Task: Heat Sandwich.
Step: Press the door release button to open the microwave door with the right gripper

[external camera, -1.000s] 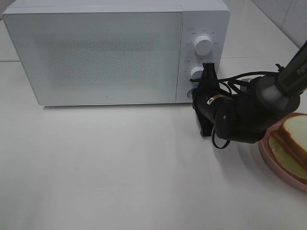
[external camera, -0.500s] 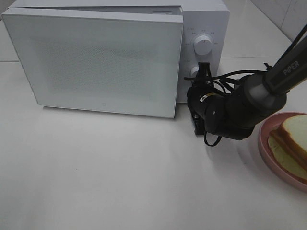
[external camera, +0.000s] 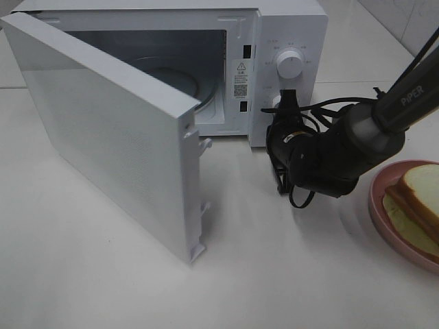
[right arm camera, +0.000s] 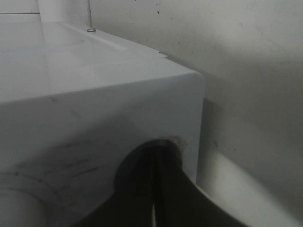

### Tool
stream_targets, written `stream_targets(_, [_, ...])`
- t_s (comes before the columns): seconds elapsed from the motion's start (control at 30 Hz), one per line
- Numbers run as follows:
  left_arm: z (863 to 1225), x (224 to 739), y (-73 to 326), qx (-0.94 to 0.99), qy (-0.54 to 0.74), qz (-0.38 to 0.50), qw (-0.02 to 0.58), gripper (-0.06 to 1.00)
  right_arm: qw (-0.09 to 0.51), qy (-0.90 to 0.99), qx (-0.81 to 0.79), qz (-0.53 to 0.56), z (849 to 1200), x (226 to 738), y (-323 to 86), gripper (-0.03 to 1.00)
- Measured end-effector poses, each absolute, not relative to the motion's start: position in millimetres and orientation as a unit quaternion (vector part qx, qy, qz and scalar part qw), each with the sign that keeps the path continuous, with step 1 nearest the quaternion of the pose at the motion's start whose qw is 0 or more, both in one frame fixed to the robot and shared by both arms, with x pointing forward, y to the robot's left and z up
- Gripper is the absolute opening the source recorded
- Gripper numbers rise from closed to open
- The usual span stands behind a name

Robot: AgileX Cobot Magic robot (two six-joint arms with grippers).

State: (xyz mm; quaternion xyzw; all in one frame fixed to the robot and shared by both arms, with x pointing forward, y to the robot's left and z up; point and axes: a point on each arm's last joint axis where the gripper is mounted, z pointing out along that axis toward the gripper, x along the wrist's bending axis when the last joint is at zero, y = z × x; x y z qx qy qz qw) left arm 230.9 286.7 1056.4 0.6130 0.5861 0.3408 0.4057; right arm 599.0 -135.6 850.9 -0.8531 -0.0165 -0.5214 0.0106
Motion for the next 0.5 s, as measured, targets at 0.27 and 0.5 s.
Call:
stream_targets(0.27, [1056.4,230.9,286.7,0.613,0.586,0.341,0.406,0.97,0.009,-0.020,-0.854,-0.519,850.5,598.8,-135.6,0.01])
stream_targets(0.5, [1056.4,230.9,286.7,0.613,0.586,0.341,0.406,0.97,0.011,-0.021,-0.859,-0.512,850.7,599.0,-134.7,0.01])
